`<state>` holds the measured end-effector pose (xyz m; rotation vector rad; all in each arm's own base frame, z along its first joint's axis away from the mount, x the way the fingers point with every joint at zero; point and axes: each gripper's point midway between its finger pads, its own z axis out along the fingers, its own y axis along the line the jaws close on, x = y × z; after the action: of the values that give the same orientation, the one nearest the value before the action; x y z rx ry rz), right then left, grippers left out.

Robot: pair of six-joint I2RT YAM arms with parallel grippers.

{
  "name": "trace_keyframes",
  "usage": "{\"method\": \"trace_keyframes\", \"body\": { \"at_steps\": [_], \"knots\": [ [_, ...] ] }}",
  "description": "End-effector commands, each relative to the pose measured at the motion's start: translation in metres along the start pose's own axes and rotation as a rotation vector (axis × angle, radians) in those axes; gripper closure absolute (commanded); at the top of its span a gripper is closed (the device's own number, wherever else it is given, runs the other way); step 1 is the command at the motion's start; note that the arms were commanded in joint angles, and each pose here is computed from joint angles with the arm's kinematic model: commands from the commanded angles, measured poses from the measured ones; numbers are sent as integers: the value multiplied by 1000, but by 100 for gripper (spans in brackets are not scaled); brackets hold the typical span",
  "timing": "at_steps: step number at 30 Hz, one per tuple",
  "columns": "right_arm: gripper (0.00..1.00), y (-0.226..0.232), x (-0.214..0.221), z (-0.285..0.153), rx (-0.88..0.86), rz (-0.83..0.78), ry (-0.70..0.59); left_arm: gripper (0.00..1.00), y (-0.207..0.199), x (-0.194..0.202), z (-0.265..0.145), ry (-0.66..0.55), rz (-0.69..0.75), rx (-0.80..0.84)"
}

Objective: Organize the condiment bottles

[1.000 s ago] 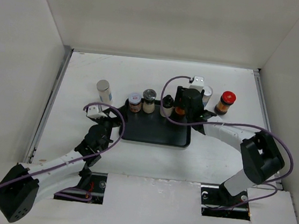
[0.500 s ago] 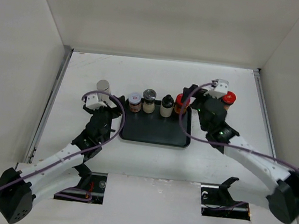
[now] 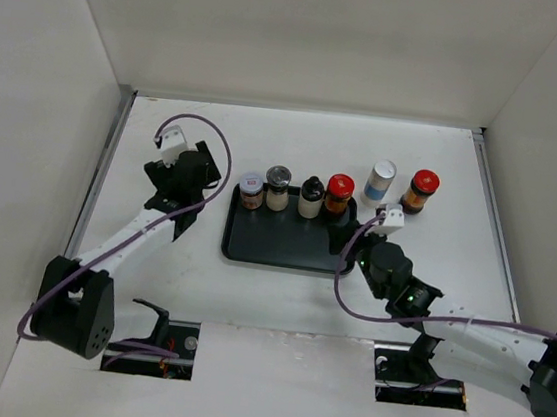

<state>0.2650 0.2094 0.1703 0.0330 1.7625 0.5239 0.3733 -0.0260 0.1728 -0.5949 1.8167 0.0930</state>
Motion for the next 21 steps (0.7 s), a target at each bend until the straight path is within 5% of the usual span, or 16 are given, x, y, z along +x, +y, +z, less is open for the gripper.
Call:
{"method": "trace_keyframes", "body": {
  "at_steps": [1,9,12,15,21],
  "knots": [
    [34,28,-21,-1,-120,79,-70,3,-17,-15,7,1,29,39],
    [19,40,-4,1,-161,67,-28,7,-26,-17,45,-2,95,4],
    [18,40,-8,-3,-171,76,-41,26,-23,-7,58,23,117,-19],
    [18,38,-9,-5,-170,80,-46,56,-21,-13,52,-2,107,-31],
    [16,33,-6,-2,-149,74,-41,65,-26,-59,-24,-126,69,59]
  ]
}}
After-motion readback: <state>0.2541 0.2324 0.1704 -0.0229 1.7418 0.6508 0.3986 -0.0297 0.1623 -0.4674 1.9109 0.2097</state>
